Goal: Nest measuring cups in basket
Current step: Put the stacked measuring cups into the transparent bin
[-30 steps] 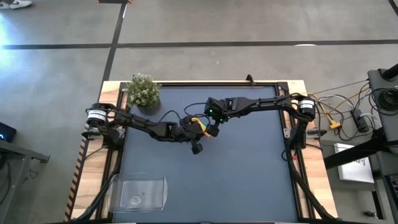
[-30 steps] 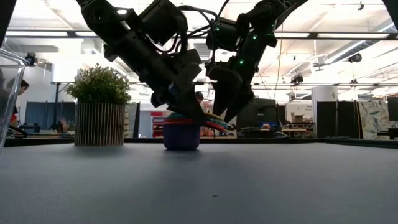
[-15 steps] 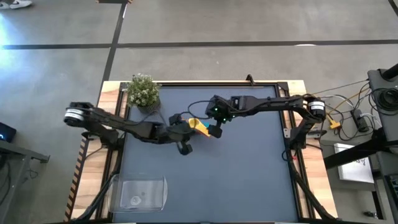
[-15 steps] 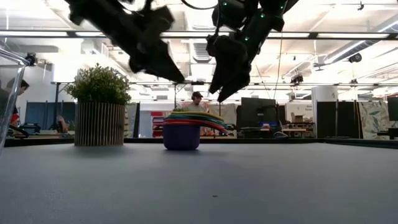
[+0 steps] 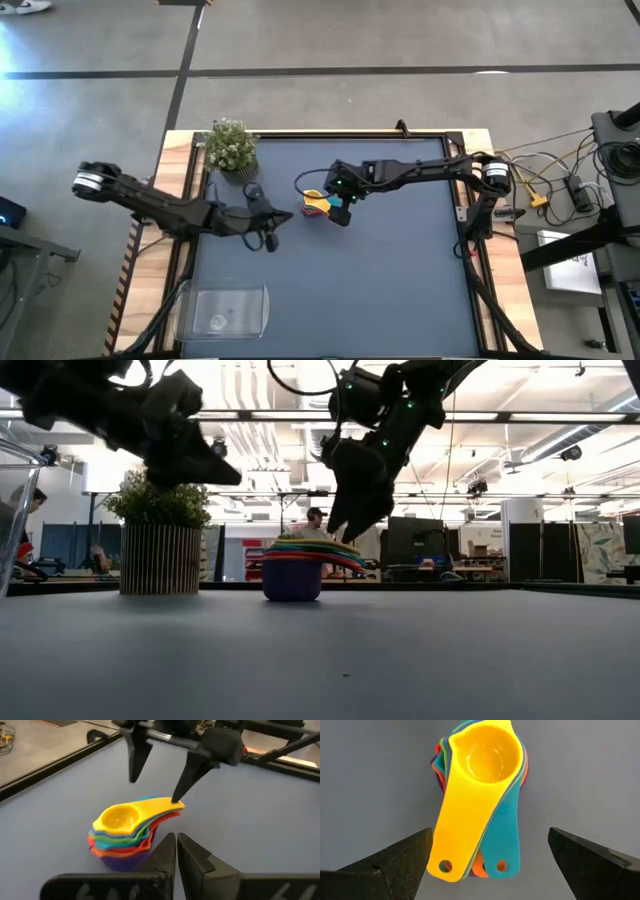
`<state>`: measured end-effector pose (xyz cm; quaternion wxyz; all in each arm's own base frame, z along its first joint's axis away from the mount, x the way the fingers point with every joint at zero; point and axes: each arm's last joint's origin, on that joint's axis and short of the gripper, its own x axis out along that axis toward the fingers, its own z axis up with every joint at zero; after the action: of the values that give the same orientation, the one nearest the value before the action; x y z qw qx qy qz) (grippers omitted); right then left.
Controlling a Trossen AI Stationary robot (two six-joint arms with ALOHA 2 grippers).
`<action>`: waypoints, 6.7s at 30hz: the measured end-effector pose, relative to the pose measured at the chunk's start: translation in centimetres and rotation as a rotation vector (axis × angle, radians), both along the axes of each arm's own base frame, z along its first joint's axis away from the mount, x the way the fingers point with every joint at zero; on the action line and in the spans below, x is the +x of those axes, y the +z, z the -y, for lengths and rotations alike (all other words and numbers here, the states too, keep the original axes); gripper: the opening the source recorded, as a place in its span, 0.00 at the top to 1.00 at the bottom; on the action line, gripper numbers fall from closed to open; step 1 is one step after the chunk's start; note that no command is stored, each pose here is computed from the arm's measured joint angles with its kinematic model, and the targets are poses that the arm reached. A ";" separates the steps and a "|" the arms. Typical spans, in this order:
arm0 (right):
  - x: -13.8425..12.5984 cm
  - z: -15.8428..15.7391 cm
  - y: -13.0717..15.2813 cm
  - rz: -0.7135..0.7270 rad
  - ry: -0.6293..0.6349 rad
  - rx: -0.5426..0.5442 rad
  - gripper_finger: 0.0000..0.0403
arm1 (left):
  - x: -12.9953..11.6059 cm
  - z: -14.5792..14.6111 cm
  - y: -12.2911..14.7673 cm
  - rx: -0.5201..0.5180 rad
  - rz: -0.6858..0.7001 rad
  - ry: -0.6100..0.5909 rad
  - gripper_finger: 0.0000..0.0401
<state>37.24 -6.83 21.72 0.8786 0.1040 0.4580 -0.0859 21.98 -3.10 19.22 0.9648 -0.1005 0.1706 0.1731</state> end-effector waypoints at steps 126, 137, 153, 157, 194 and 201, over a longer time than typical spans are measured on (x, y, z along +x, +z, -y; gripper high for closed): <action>3.1 0.4 -3.5 -0.152 0.176 -0.136 0.66 | -3.2 -0.3 2.0 0.056 0.056 -0.012 1.00; 2.9 -5.1 0.9 0.001 0.264 -0.137 0.67 | -5.6 -0.1 2.5 0.080 0.037 0.085 1.00; 4.0 -12.0 3.5 0.295 0.398 -0.090 0.68 | -6.9 -0.7 2.8 0.085 0.031 0.171 1.00; 4.0 -12.0 3.5 0.287 0.395 -0.090 0.68 | -6.9 -0.7 2.7 0.062 0.034 0.159 1.00; 3.0 -4.9 -3.8 0.145 0.037 -0.224 0.68 | 1.4 2.3 2.1 0.234 -0.357 -0.099 1.00; 2.5 -4.8 -4.6 0.124 0.016 -0.206 0.68 | 2.8 2.7 2.0 0.232 -0.398 -0.125 1.00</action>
<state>39.77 -2.05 17.11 0.9120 0.0147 0.3922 -0.1190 24.79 -5.84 21.17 0.9261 0.0580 0.3423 0.1477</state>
